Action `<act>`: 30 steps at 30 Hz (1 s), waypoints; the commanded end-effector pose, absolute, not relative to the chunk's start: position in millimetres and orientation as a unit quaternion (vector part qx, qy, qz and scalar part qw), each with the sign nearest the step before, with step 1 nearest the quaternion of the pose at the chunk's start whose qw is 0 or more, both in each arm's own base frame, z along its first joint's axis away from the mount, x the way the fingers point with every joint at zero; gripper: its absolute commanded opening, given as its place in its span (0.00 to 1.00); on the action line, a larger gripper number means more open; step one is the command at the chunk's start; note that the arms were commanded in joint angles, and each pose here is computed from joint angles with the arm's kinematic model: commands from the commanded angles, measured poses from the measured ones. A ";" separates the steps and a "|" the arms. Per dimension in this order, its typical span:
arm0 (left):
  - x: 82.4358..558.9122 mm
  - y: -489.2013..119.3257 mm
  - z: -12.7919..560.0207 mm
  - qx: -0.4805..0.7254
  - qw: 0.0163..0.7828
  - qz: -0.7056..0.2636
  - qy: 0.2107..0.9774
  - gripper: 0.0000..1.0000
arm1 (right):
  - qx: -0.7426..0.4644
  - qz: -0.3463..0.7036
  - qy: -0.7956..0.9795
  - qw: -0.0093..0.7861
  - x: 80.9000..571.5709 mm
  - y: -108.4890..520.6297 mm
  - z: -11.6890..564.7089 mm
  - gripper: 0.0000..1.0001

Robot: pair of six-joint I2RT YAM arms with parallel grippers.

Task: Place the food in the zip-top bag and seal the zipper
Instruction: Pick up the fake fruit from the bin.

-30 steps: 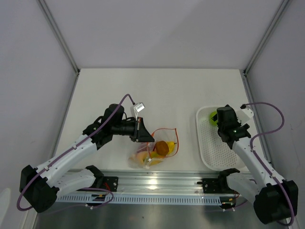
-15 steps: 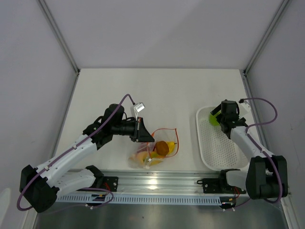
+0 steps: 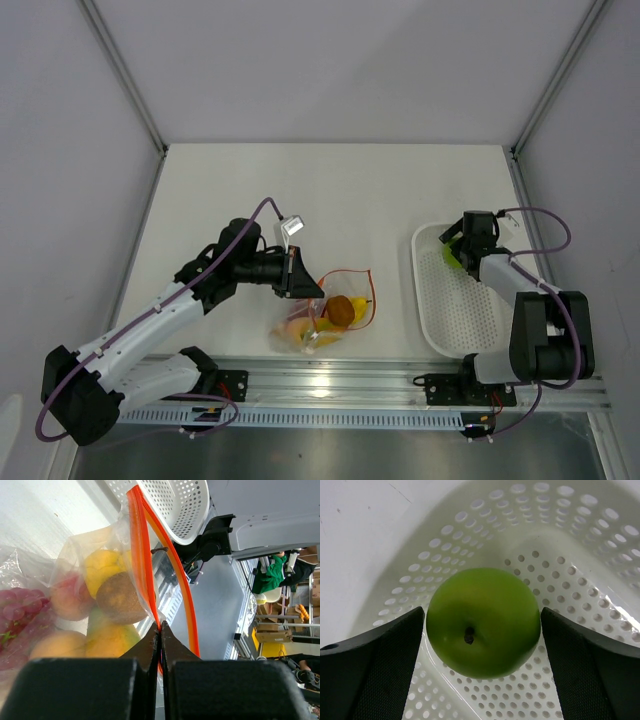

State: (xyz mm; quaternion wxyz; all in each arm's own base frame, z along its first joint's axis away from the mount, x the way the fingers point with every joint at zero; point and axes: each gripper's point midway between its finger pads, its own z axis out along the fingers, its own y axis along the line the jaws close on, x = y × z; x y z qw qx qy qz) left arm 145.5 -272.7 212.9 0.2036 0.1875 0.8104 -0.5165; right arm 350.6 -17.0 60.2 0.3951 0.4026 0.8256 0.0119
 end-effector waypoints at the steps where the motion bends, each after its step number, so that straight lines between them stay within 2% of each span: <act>1: 149.0 -273.6 215.1 0.191 0.211 -0.523 0.804 0.01 | 0.400 0.036 0.814 0.420 370.2 -13.9 74.5 0.98; 11: 149.4 -274.3 215.7 0.191 0.212 -0.523 0.803 0.01 | 0.399 0.040 0.818 0.413 361.7 -11.7 65.1 0.79; 15: 149.0 -274.4 215.2 0.191 0.210 -0.524 0.803 0.01 | 0.397 0.040 0.818 0.415 357.3 -11.9 65.2 0.61; 23: 147.6 -273.5 217.0 0.191 0.212 -0.525 0.802 0.01 | 0.394 0.039 0.815 0.422 345.9 -13.8 78.0 0.37; 26: 146.7 -272.6 217.0 0.190 0.210 -0.525 0.802 0.00 | 0.388 0.040 0.813 0.431 340.4 -14.3 88.8 0.23; 30: 146.4 -272.5 218.5 0.189 0.212 -0.526 0.802 0.01 | 0.374 0.049 0.814 0.443 329.8 -11.8 104.7 0.15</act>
